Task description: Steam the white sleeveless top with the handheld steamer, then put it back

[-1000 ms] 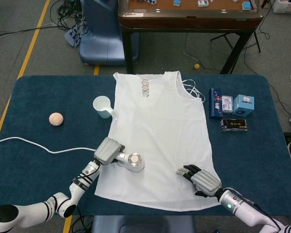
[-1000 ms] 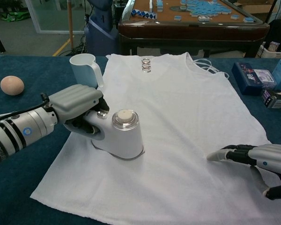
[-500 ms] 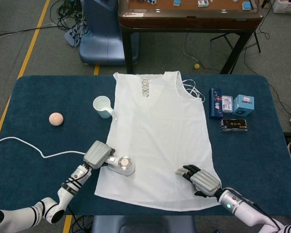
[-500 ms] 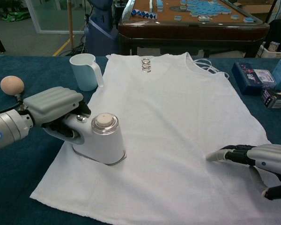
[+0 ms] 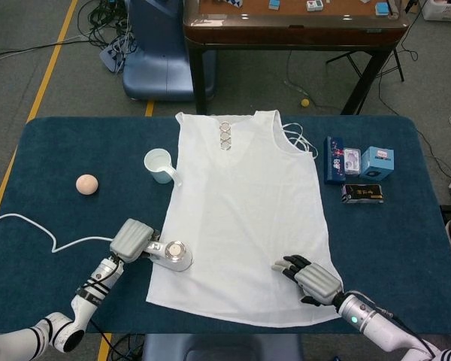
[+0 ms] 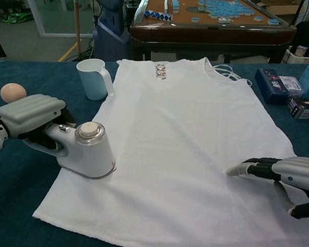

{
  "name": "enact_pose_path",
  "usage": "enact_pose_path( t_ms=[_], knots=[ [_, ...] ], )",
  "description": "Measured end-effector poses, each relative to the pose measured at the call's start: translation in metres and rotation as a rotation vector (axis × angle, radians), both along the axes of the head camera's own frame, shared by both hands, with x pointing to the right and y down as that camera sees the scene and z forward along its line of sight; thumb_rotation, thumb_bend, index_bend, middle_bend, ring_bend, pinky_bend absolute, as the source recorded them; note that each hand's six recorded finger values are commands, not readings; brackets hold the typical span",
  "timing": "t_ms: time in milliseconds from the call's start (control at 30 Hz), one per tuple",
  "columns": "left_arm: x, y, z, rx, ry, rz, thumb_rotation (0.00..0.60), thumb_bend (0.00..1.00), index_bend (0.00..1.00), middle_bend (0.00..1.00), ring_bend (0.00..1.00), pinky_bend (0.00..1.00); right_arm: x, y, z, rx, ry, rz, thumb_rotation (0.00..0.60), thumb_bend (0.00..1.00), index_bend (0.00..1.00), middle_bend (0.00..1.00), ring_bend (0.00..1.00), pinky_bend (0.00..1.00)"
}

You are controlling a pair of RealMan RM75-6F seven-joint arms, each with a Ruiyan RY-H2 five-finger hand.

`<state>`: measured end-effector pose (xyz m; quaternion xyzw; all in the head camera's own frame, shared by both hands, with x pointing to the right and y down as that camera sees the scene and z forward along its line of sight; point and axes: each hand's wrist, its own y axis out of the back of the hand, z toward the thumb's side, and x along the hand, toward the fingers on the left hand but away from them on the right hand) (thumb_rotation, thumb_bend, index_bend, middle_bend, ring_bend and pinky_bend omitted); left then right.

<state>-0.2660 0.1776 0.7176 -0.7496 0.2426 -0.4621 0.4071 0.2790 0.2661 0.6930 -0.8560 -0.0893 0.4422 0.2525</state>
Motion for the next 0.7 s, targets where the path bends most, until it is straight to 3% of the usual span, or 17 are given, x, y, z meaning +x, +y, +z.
enact_pose_path(
  t_ms=[300,367,500,600,700],
  knots=[
    [-0.028,-0.017,-0.020,0.054,0.028,-0.087,0.600,0.20,0.94,0.85,0.71,0.74,0.001,-0.011,-0.016,0.050,-0.022,0.014,0.600,0.99,0.00,0.10,0.03,0.05],
    [-0.033,-0.020,-0.022,0.055,0.036,-0.112,0.600,0.20,0.94,0.85,0.71,0.74,0.001,-0.017,-0.024,0.075,-0.036,0.028,0.600,0.88,0.00,0.10,0.03,0.05],
    [-0.050,-0.028,-0.027,0.056,0.047,-0.178,0.600,0.20,0.94,0.85,0.71,0.74,0.002,-0.036,-0.049,0.150,-0.071,0.062,0.600,0.46,0.00,0.10,0.03,0.05],
    [-0.060,-0.032,-0.028,0.065,0.043,-0.201,0.600,0.20,0.93,0.85,0.71,0.74,0.004,-0.054,-0.073,0.223,-0.090,0.082,0.600,0.29,0.00,0.10,0.03,0.05],
    [-0.072,-0.036,-0.027,0.076,0.030,-0.223,0.600,0.20,0.93,0.85,0.71,0.74,0.009,-0.074,-0.103,0.323,-0.093,0.095,0.600,0.23,0.00,0.10,0.03,0.05]
  ],
)
